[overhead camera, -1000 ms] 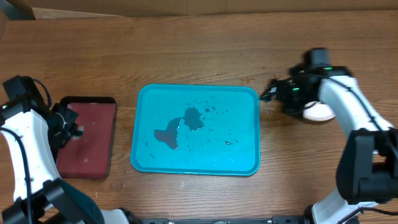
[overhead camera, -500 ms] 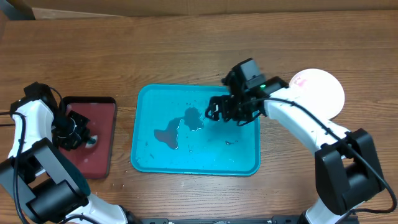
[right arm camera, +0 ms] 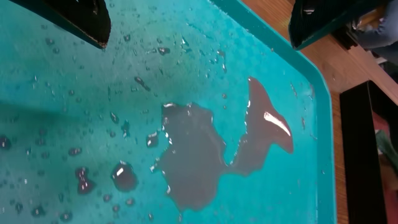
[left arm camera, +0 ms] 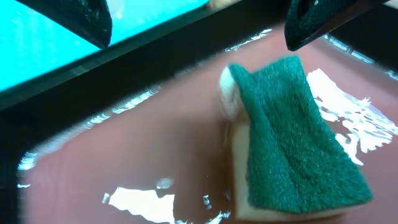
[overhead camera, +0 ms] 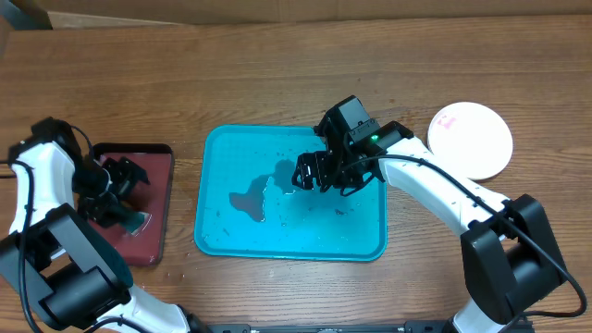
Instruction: Clean dirty plates on tray and stack at the side
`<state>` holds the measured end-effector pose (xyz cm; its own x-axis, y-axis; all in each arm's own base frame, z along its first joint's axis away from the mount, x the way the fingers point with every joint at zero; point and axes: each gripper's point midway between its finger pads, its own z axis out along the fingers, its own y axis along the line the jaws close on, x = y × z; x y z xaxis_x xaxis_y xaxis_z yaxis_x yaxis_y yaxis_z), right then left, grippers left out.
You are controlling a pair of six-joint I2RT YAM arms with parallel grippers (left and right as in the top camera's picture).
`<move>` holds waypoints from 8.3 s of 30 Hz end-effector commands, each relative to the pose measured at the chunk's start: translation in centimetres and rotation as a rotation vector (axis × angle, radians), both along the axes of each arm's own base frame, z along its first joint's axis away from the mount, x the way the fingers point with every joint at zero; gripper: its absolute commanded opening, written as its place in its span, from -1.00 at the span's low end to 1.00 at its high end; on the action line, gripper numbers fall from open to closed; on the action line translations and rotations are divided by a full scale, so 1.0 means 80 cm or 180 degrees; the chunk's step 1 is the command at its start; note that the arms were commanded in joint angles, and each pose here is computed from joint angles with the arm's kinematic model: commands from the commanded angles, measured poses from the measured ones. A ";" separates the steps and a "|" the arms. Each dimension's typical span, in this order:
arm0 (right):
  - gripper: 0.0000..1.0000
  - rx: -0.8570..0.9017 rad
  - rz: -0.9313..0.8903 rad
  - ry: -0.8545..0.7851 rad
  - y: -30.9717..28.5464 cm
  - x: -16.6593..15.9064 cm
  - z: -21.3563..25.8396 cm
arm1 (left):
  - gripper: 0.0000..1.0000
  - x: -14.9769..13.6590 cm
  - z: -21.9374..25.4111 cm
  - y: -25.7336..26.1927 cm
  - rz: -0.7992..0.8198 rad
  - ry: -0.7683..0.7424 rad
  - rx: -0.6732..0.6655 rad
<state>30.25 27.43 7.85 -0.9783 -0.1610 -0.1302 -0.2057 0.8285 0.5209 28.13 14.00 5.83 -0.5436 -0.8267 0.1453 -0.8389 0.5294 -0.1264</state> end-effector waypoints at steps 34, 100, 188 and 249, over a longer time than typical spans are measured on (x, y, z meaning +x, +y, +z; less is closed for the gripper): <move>1.00 -0.0867 -0.0315 -0.1611 -0.158 -0.146 0.213 | 0.99 -0.118 0.197 -0.167 -0.0983 -0.2057 0.0553; 1.00 0.0604 -0.1627 -0.4194 -0.263 -0.088 0.159 | 0.99 -0.117 0.196 -0.167 -0.0983 -0.2041 0.0547; 1.00 -0.0492 -0.1978 -0.4383 -0.332 -0.070 0.115 | 1.00 -0.068 0.157 -0.229 -0.2211 -0.3752 0.1059; 1.00 -0.0492 -0.1978 -0.4383 -0.332 -0.070 0.115 | 0.99 -0.044 0.122 -0.164 -0.2273 -0.4406 0.3152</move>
